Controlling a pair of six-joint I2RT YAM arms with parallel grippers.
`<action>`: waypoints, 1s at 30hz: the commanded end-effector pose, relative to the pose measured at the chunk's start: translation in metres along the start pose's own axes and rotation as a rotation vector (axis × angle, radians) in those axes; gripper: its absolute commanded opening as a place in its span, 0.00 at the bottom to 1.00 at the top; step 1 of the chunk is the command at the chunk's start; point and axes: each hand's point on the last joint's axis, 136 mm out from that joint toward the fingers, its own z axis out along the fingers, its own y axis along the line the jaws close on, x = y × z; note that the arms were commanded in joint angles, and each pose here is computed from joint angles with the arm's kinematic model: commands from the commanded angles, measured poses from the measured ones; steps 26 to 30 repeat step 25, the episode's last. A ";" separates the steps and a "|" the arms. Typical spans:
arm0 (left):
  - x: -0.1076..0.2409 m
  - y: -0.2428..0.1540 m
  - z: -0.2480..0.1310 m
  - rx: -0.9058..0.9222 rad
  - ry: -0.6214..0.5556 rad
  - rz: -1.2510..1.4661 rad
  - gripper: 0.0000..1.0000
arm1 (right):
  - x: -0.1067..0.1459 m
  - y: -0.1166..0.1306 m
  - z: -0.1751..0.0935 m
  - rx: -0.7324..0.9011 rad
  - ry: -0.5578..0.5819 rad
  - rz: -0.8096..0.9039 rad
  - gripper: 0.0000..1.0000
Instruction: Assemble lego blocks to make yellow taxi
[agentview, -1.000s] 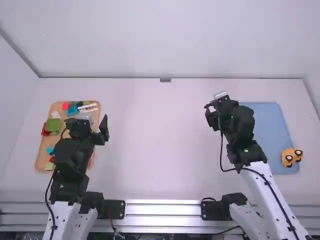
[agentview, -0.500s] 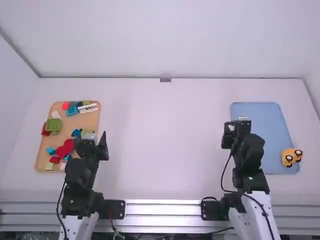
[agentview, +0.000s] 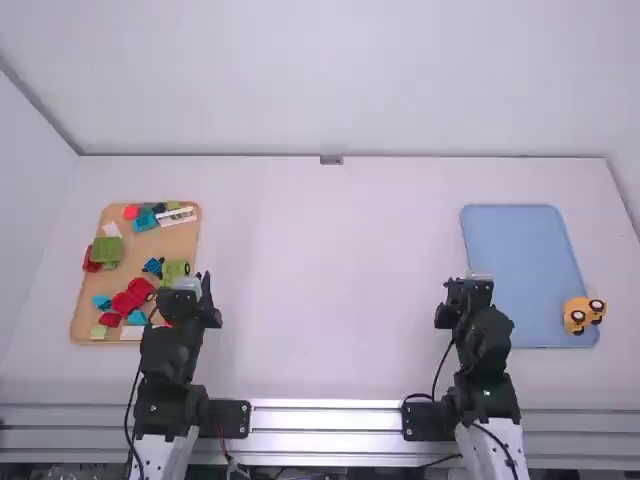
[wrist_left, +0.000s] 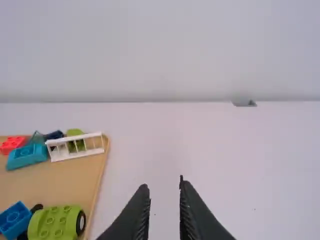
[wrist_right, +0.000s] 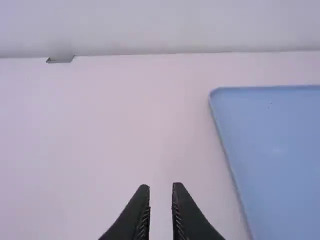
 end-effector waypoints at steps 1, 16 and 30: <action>0.004 0.000 0.000 0.001 0.004 0.002 0.11 | 0.011 0.001 0.001 -0.003 -0.002 0.004 0.06; 0.004 0.000 0.000 0.001 0.004 0.002 0.00 | -0.025 0.001 -0.013 -0.003 -0.179 0.002 0.00; 0.004 0.000 0.000 0.001 0.004 0.002 0.00 | -0.041 0.001 -0.021 -0.002 -0.257 0.001 0.00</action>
